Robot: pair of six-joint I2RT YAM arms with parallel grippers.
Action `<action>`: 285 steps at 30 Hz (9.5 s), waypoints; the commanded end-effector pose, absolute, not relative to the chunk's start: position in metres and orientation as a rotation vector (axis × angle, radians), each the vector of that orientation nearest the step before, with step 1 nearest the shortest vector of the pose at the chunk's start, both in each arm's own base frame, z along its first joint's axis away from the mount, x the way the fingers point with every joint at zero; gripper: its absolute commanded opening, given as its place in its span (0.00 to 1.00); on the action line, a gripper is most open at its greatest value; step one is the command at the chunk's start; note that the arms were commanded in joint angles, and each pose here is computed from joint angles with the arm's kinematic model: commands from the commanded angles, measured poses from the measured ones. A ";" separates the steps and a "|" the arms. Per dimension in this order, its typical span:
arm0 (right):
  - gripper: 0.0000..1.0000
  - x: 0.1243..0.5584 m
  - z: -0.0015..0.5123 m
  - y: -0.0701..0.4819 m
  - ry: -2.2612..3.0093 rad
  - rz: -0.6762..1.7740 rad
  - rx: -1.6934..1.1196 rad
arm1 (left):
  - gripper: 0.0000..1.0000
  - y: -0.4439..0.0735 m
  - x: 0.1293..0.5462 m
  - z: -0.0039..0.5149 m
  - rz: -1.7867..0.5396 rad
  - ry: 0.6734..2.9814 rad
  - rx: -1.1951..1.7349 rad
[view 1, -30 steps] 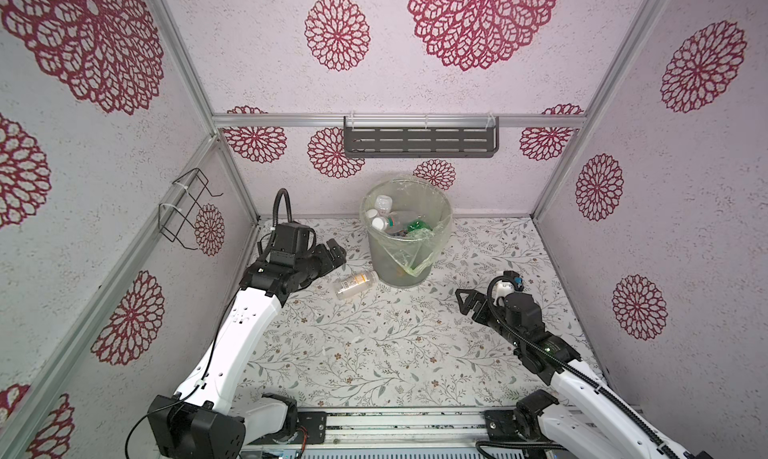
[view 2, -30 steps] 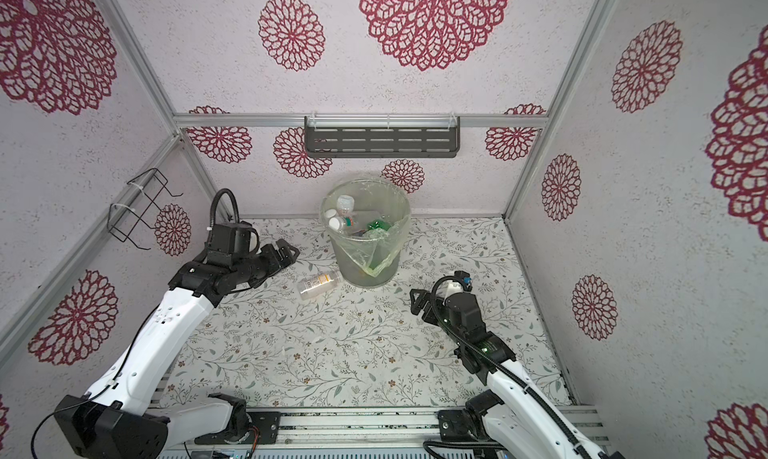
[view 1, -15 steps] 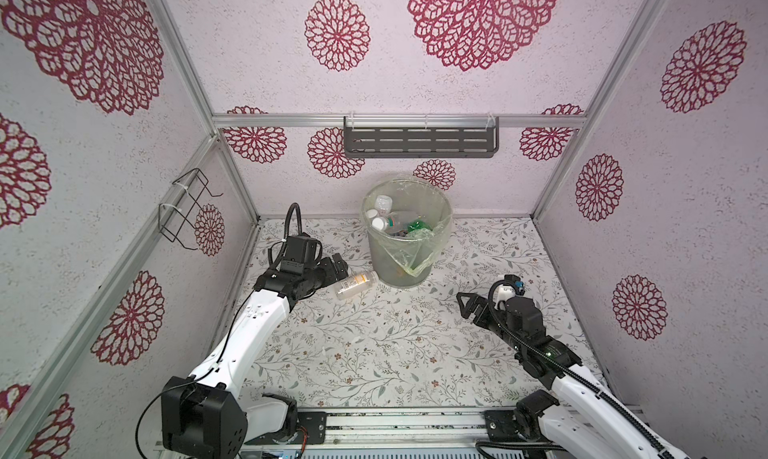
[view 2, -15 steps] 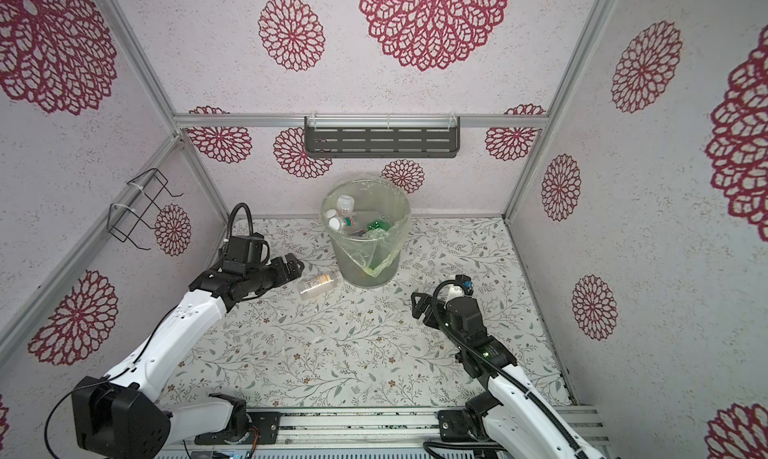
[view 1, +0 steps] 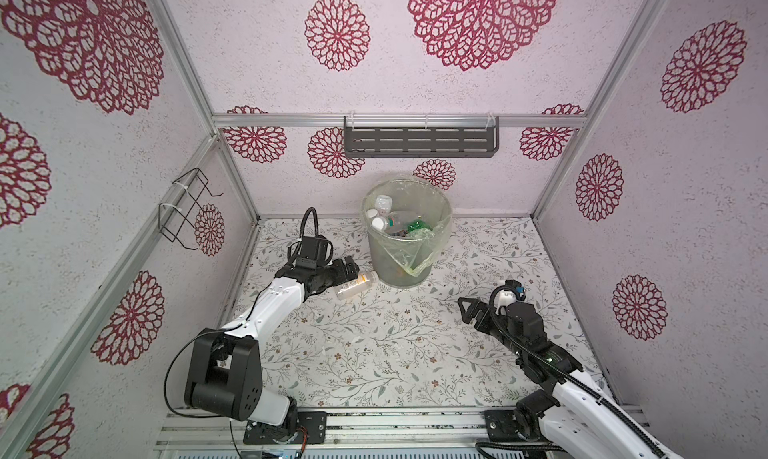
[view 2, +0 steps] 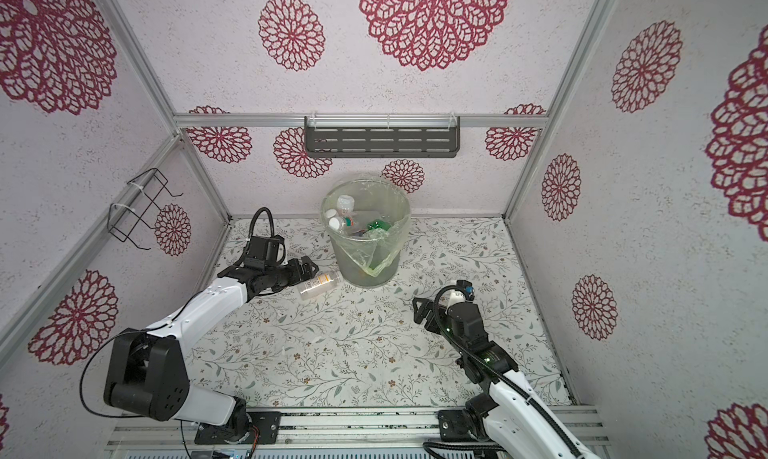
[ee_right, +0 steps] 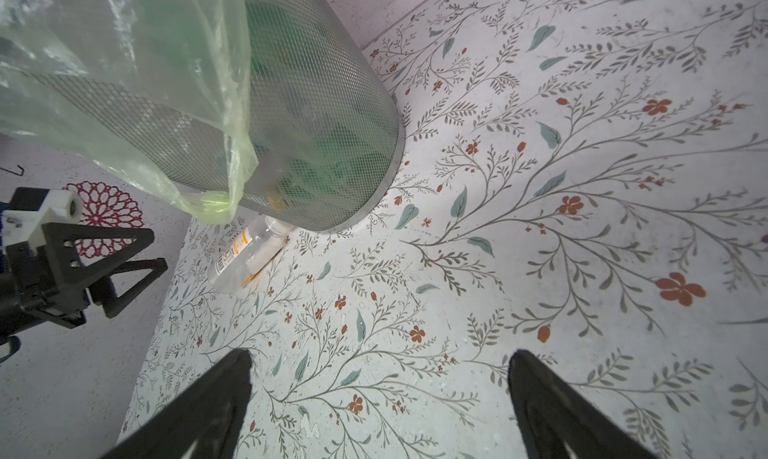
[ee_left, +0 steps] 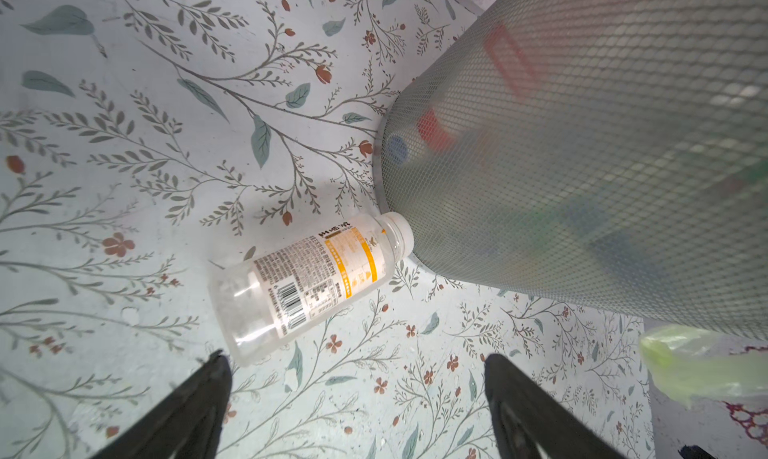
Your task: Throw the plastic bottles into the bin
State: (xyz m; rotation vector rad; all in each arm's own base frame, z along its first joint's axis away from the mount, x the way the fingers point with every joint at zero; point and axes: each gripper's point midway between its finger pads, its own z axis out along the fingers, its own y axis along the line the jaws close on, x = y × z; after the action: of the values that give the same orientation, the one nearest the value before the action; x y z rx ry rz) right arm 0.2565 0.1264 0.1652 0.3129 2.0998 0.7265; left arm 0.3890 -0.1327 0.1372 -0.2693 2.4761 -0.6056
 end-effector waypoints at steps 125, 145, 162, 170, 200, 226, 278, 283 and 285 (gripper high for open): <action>0.99 0.270 0.151 0.139 2.101 0.814 0.378 | 0.48 -0.162 0.272 0.269 -0.957 2.136 -0.286; 0.99 0.273 0.157 0.141 2.096 0.817 0.372 | 0.49 -0.170 0.289 0.347 -0.964 2.025 -0.199; 0.99 0.272 0.160 0.138 2.081 0.809 0.385 | 0.67 -0.281 0.436 0.400 -1.133 2.106 -0.066; 0.99 0.272 0.170 0.136 2.067 0.799 0.380 | 0.97 -0.266 0.460 0.456 -1.117 1.986 -0.070; 0.99 0.290 0.169 0.122 2.140 0.552 0.326 | 0.97 -0.072 0.359 0.365 -0.419 2.021 -0.324; 0.99 0.303 0.193 0.065 1.878 0.142 0.254 | 0.97 0.026 0.341 0.215 0.150 2.128 -0.486; 0.93 0.308 0.158 -0.038 1.569 -0.408 0.377 | 0.97 0.099 0.392 0.124 0.285 1.741 -0.410; 0.93 0.309 0.151 -0.068 1.506 -0.431 0.507 | 0.97 0.099 0.392 0.123 0.287 1.746 -0.408; 0.93 0.314 0.148 -0.072 1.499 -0.414 0.507 | 0.97 0.098 0.393 0.124 0.284 1.741 -0.406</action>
State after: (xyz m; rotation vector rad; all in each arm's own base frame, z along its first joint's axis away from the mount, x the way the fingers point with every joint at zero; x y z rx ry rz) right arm 0.3092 -0.0649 0.1169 0.4229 1.6658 -0.5006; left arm 0.3913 0.0993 0.1229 -0.4448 1.7344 0.2741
